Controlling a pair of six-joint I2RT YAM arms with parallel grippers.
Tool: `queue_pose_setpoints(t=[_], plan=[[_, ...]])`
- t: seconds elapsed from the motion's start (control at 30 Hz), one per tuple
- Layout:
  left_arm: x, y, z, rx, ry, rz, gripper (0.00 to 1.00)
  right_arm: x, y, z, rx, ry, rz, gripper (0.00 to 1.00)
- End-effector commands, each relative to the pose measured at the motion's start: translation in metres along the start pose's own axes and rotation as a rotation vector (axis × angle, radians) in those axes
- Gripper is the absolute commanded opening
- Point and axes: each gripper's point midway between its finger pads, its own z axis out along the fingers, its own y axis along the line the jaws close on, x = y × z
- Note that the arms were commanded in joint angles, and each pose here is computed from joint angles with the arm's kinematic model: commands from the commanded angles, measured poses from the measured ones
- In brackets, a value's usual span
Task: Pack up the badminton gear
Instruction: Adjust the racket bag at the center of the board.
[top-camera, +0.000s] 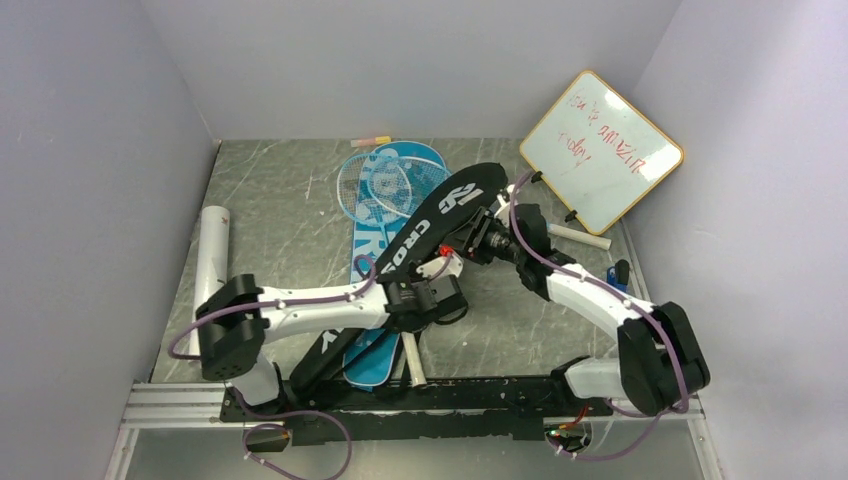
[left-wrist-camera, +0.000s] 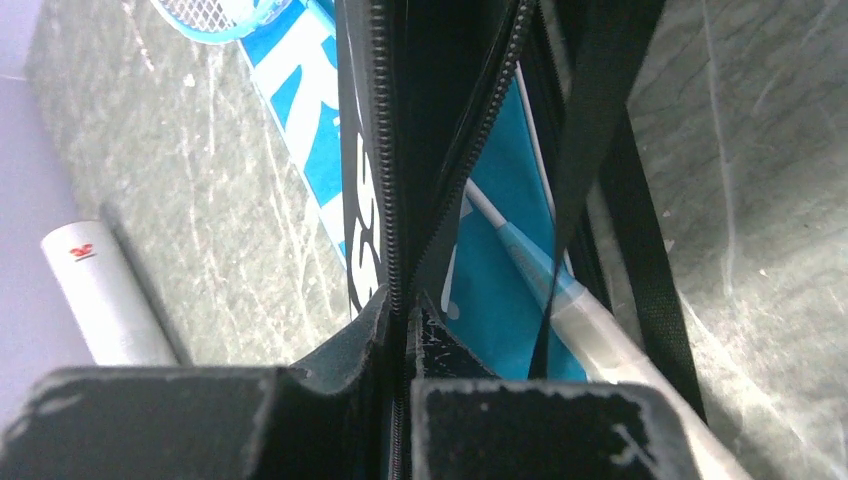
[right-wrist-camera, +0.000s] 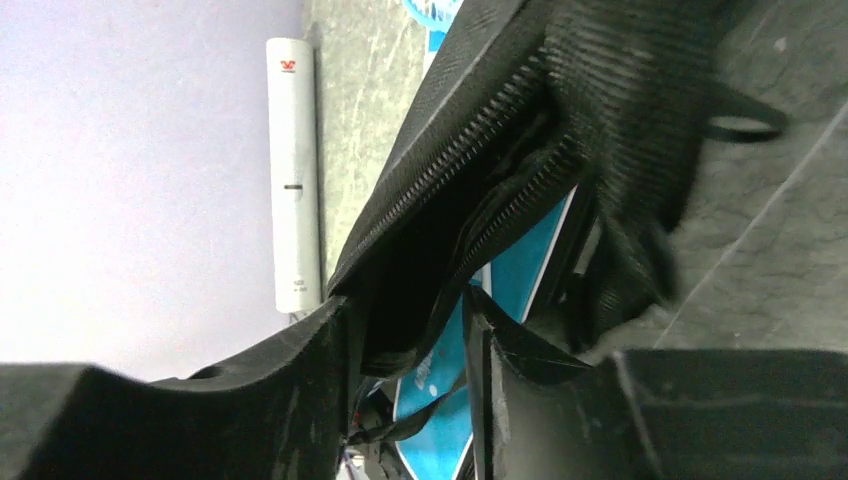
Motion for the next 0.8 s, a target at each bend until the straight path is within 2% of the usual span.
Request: queue_pose_setpoints(t=[0.0, 0.13, 0.33, 0.5, 0.77], plan=[[-0.021, 0.017, -0.017, 0.124, -0.057, -0.086, 0.05, -0.042, 0.027, -0.022, -0.041, -0.142, -0.134, 0.45], [-0.029, 0.023, -0.023, 0.255, -0.068, -0.164, 0.05, -0.079, 0.005, -0.048, 0.028, -0.234, -0.152, 0.39], [-0.034, 0.023, -0.033, 0.315, -0.078, -0.197, 0.05, -0.119, -0.023, -0.081, 0.153, -0.368, -0.209, 0.33], [-0.033, 0.023, -0.032, 0.330, -0.074, -0.197, 0.05, -0.121, -0.023, -0.086, 0.127, -0.388, -0.259, 0.35], [-0.050, 0.030, -0.046, 0.381, -0.132, -0.234, 0.05, -0.114, -0.027, -0.077, 0.049, -0.394, -0.395, 0.36]])
